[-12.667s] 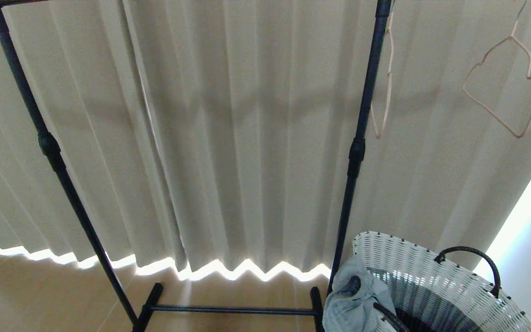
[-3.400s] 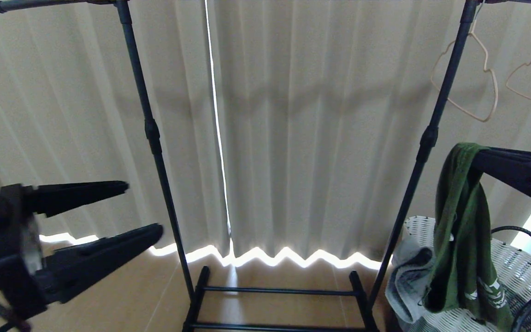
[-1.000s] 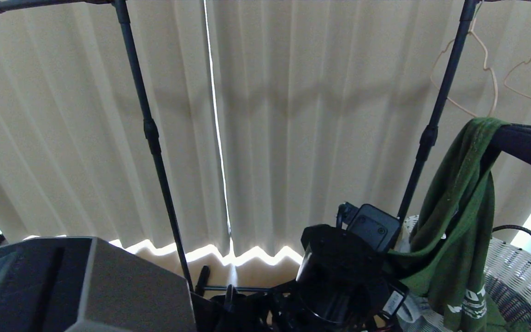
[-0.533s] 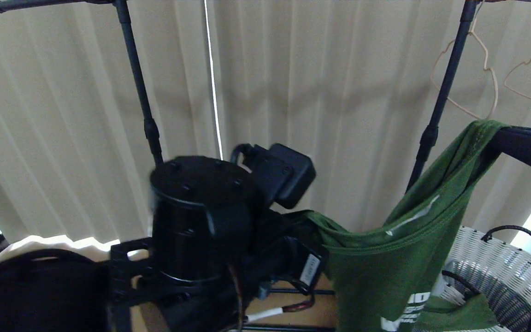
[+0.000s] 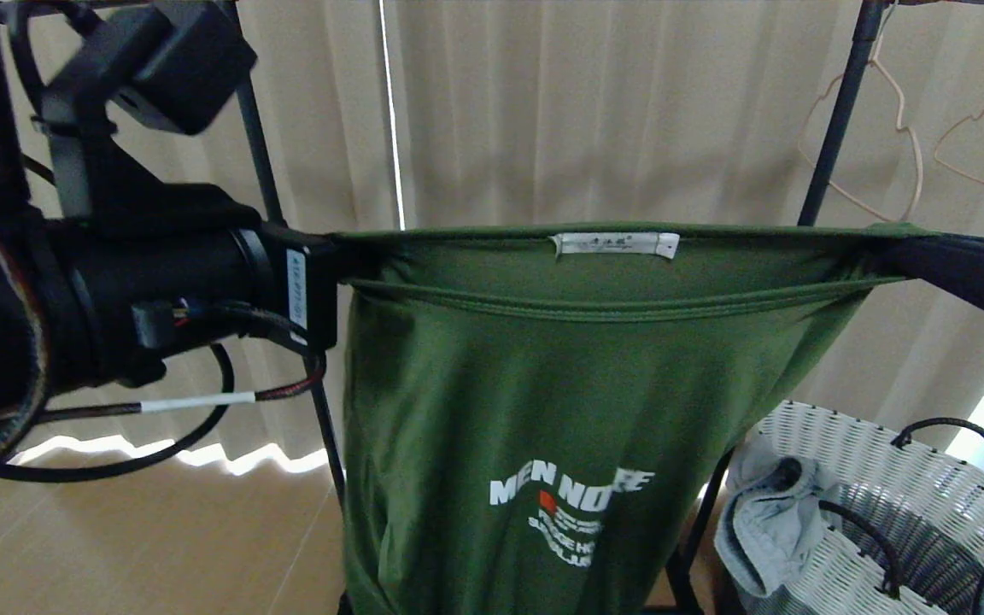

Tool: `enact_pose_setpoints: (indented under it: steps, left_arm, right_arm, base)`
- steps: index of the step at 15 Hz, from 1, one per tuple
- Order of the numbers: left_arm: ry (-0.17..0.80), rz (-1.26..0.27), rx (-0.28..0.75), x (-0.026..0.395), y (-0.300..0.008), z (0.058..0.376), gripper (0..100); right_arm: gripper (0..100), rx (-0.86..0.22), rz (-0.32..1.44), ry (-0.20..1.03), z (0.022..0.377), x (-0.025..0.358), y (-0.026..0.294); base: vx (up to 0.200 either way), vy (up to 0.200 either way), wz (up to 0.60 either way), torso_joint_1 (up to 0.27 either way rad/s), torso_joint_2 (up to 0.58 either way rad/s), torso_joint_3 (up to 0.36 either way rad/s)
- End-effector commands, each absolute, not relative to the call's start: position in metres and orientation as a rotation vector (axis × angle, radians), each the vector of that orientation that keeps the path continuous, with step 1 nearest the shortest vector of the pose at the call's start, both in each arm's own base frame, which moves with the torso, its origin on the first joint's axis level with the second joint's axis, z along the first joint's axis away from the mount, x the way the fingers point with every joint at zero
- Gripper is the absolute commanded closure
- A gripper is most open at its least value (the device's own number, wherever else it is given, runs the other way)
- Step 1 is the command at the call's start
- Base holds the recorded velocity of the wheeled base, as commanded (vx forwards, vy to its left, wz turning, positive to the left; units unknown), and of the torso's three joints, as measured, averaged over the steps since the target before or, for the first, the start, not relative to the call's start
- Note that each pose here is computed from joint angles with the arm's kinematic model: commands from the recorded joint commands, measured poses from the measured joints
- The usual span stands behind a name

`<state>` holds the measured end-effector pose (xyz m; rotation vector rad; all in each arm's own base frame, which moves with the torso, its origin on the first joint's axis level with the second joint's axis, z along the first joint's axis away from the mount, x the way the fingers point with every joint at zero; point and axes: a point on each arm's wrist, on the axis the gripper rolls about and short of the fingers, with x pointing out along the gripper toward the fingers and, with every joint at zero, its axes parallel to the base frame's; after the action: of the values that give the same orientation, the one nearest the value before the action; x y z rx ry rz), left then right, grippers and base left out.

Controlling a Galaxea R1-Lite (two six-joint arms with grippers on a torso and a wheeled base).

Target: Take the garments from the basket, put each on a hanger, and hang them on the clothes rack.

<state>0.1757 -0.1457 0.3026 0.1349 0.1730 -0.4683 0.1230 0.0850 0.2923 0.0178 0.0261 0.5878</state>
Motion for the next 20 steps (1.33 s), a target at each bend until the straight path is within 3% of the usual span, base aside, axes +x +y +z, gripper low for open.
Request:
enact_pose_setpoints:
  steps: [1, 7, 13, 20]
  left_arm:
    - [0.13, -0.431, 0.107, 0.182, -0.141, 0.322, 100]
    - [0.032, -0.499, 0.065, 0.182, -0.143, 0.354, 100]
    - [0.093, -0.497, 0.086, 0.181, -0.141, 0.335, 100]
    - [0.163, -0.587, 0.057, 0.185, -0.142, 0.317, 100]
  right_arm:
    - [100, 0.019, 0.584, 0.023, 0.296, 0.127, 0.087]
    - [100, 0.03, 0.568, -0.009, 0.311, 0.146, 0.097]
    - [100, 0.023, 0.555, 0.01, 0.312, 0.164, 0.107]
    - [100, 0.008, 0.484, 0.042, 0.303, 0.174, 0.097]
  base:
    - [0.0, 0.0, 0.0, 0.0, 0.0, 0.0]
    - [0.0, 0.0, 0.0, 0.0, 0.0, 0.0]
    - [0.0, 0.0, 0.0, 0.0, 0.0, 0.0]
    - [0.0, 0.0, 0.0, 0.0, 0.0, 0.0]
